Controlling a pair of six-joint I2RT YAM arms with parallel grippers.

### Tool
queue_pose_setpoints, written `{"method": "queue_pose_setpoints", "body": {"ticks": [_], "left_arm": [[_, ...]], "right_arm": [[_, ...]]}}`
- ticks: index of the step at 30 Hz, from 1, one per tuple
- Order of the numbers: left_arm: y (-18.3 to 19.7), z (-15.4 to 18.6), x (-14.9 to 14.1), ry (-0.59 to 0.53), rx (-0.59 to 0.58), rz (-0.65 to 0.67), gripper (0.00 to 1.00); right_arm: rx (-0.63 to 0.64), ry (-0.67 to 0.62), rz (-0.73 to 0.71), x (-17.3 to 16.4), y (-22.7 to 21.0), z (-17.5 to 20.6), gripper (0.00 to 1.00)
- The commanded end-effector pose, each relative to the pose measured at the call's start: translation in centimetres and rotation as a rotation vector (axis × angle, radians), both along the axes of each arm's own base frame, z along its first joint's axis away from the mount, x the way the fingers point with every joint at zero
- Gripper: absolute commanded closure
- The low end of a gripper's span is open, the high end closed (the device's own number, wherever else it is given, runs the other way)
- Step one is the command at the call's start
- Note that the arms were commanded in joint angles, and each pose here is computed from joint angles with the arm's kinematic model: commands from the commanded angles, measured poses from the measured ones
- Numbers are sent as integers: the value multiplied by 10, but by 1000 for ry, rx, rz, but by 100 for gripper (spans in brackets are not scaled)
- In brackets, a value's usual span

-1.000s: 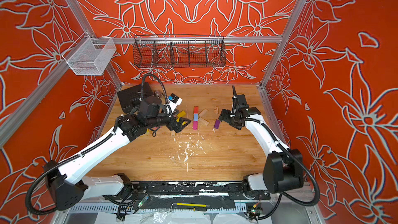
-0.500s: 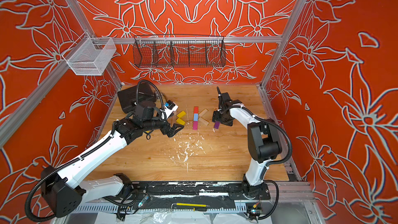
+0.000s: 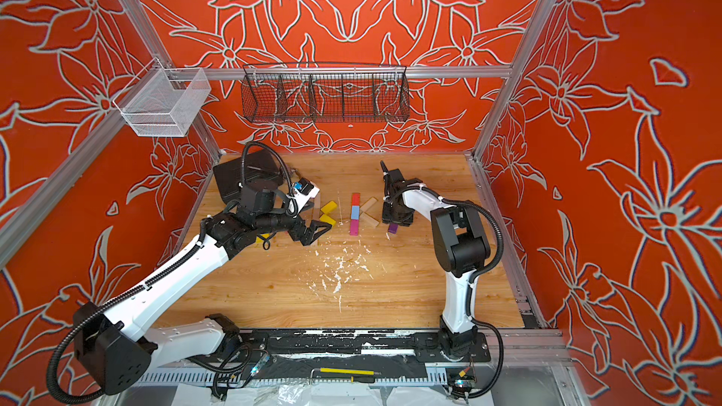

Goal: Assemble the letter k with building blocks
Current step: Assemble the building block at the center of the board.

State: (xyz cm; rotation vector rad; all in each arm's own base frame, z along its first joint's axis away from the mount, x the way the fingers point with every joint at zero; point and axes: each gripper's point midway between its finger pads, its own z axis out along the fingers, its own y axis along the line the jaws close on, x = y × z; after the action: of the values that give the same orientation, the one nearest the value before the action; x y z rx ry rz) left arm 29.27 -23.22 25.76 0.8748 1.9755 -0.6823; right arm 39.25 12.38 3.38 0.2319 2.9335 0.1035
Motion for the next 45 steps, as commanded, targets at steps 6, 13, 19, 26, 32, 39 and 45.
{"method": "queue_pose_setpoints", "body": {"ticks": [6,13,19,26,32,39,45], "left_arm": [[-3,6,3,9,-29,-26,1],[-4,6,3,26,-39,-33,2],[-5,6,1,45,-40,-48,2],[-2,9,2,30,-44,-43,2],[0,12,2,27,-54,-36,2],[3,13,4,37,-70,-28,2],[4,15,5,40,-82,-25,2]], "right_arm": [[-44,18,40,0,-4,-6,68],[-65,-21,201,5,-3,3,73],[-61,-53,232,17,-6,12,75],[-49,-56,206,30,-10,13,75],[-28,-46,196,36,-8,9,75],[-18,-29,175,39,-7,2,75],[0,-23,166,43,-4,-3,75]]}}
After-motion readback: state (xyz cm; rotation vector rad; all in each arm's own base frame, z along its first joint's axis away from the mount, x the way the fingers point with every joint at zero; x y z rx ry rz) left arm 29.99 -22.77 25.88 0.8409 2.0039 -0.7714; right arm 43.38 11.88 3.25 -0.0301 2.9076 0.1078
